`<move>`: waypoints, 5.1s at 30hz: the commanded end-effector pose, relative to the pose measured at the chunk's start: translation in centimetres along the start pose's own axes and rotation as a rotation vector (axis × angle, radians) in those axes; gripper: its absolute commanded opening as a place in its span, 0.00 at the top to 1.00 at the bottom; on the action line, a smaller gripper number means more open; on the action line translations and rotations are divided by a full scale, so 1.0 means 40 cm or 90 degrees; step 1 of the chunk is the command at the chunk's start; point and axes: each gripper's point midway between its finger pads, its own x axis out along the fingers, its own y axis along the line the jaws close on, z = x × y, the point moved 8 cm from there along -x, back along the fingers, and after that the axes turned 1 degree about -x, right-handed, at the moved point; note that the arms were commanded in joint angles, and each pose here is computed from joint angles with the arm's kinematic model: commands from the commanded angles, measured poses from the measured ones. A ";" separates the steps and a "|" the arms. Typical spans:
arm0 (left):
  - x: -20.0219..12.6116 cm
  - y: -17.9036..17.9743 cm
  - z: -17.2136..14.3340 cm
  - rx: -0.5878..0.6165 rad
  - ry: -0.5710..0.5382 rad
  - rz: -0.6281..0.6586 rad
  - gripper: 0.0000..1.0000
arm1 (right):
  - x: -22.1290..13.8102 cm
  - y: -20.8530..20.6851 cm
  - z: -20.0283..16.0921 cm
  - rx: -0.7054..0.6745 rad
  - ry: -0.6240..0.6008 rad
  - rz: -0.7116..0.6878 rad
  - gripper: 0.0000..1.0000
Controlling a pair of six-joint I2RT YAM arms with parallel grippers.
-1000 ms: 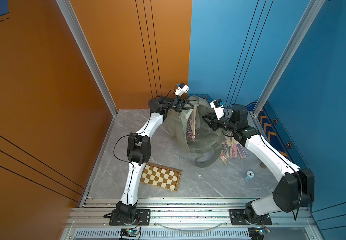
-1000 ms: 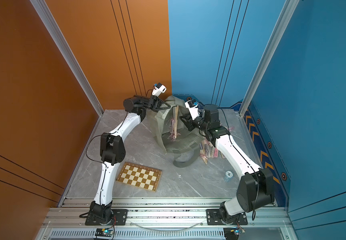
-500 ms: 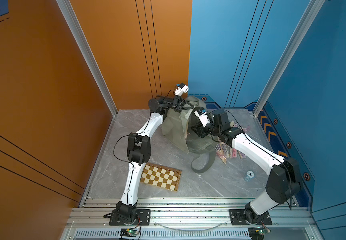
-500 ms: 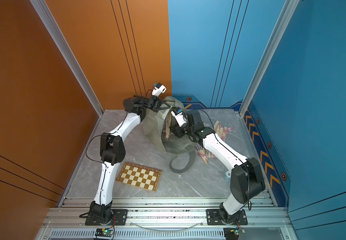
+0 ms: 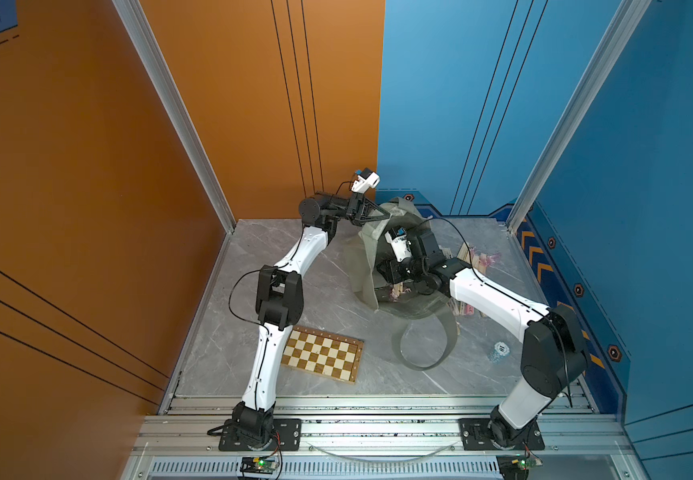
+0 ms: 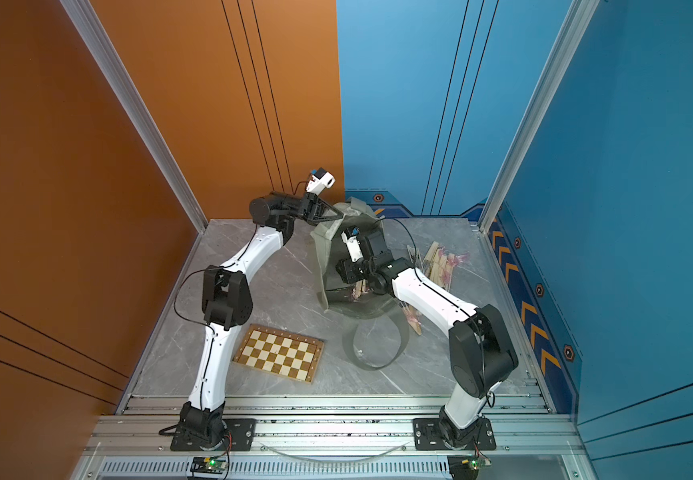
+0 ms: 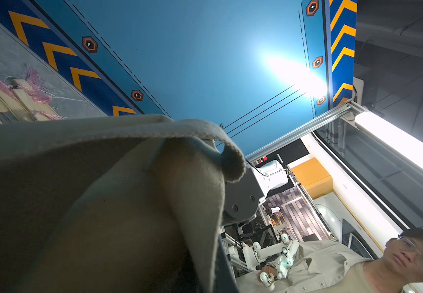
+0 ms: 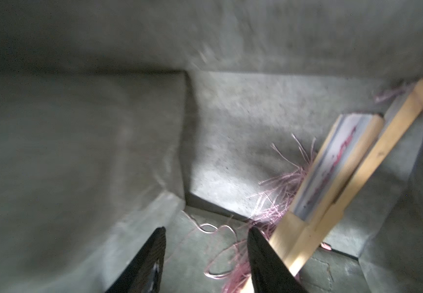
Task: Take out the folding fans from the tote bags
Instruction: Pick up the folding fan from the canvas bag, then place the folding fan at the center of the board.
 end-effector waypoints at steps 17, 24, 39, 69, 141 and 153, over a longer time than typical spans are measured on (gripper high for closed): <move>0.060 0.085 -0.046 -0.268 0.071 0.026 1.00 | 0.098 -0.056 -0.084 0.121 0.192 -0.063 0.44; 0.067 0.083 -0.048 -0.271 0.074 0.025 1.00 | 0.132 -0.068 -0.090 0.161 0.208 -0.043 0.47; 0.096 0.087 -0.057 -0.276 0.088 0.020 1.00 | 0.186 -0.085 -0.132 0.186 0.252 -0.048 0.54; 0.043 0.121 -0.050 -0.289 0.063 0.029 1.00 | -0.059 -0.054 -0.056 0.023 0.182 0.164 0.96; 0.007 0.107 -0.045 -0.288 0.046 0.035 1.00 | -0.477 -0.484 0.066 0.336 -0.254 0.016 1.00; 0.012 0.102 -0.044 -0.286 0.048 0.034 1.00 | -0.243 -0.582 -0.020 0.430 -0.087 -0.032 1.00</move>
